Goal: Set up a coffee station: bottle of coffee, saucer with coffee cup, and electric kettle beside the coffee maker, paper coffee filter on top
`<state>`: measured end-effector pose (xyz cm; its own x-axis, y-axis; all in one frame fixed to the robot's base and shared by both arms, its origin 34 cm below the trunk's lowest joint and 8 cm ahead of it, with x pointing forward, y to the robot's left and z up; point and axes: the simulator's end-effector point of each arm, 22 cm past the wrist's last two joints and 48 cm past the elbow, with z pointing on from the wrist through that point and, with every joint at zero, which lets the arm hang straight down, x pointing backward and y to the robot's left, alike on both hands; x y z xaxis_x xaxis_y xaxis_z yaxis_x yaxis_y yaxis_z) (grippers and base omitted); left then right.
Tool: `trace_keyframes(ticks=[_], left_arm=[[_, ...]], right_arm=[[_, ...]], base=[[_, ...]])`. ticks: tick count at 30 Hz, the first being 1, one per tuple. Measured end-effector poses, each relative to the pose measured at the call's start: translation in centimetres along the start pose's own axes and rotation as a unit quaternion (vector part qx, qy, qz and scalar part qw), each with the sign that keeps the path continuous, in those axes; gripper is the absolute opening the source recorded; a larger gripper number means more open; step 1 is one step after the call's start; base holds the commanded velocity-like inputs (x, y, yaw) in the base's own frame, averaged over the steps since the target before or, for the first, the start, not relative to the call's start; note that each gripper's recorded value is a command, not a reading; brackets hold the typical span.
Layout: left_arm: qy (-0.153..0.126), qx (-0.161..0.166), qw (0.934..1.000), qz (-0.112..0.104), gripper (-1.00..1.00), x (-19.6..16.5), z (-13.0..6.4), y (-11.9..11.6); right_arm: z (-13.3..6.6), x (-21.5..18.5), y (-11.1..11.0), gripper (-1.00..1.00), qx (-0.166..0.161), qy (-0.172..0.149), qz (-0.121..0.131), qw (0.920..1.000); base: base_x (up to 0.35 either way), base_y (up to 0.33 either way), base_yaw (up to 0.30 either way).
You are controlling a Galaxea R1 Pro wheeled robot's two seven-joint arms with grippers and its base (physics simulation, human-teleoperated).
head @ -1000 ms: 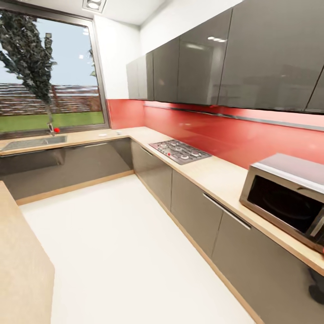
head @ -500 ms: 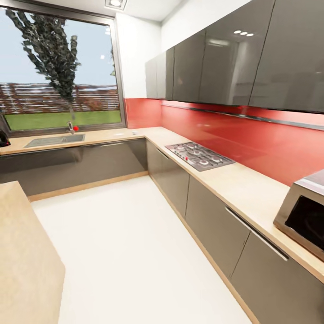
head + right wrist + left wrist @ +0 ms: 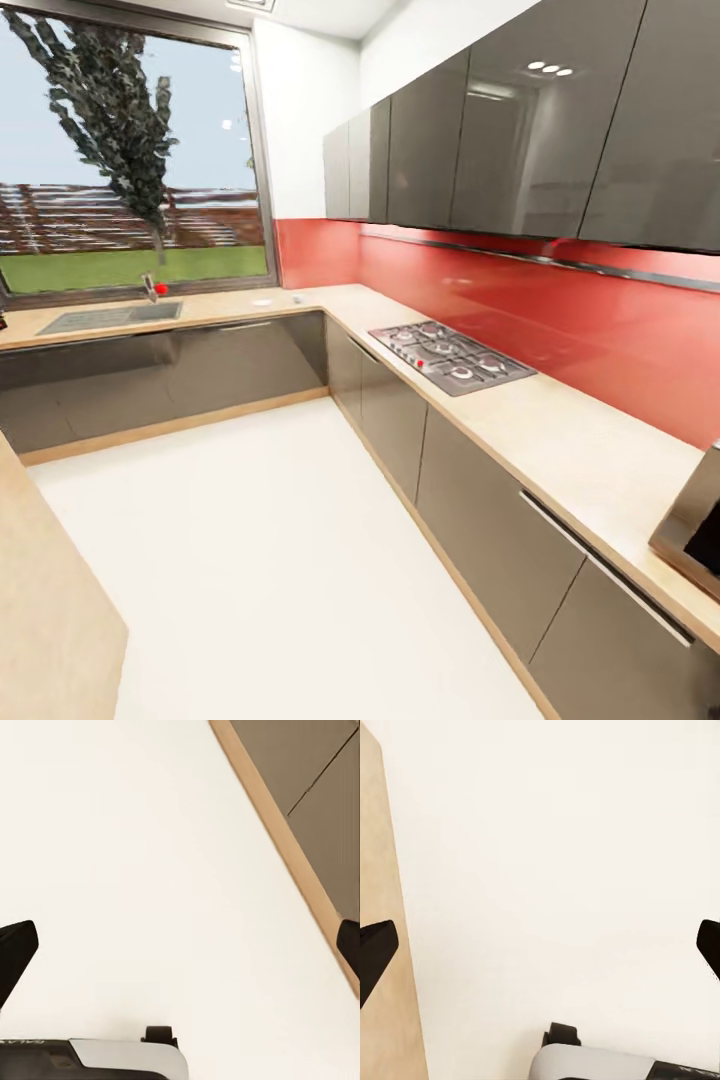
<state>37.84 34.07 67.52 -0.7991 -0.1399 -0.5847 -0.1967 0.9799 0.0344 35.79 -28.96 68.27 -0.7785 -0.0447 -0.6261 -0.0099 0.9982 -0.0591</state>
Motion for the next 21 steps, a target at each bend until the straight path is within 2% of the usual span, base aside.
trace_keyframes(ticks=[11,21], left_arm=[[-0.001,-0.003,1.0000,0.001,1.00,-0.10,0.02,0.47],[-0.001,-0.003,1.0000,0.001,1.00,-0.10,0.01,0.50]], right_arm=[[0.02,-0.12,0.09,1.00,-0.001,-0.001,0.000,1.0000],[0.03,-0.13,0.19,1.00,-0.002,-0.001,-0.001,1.0000]], base=[[0.336,0.000,0.011],[0.336,0.000,0.253]])
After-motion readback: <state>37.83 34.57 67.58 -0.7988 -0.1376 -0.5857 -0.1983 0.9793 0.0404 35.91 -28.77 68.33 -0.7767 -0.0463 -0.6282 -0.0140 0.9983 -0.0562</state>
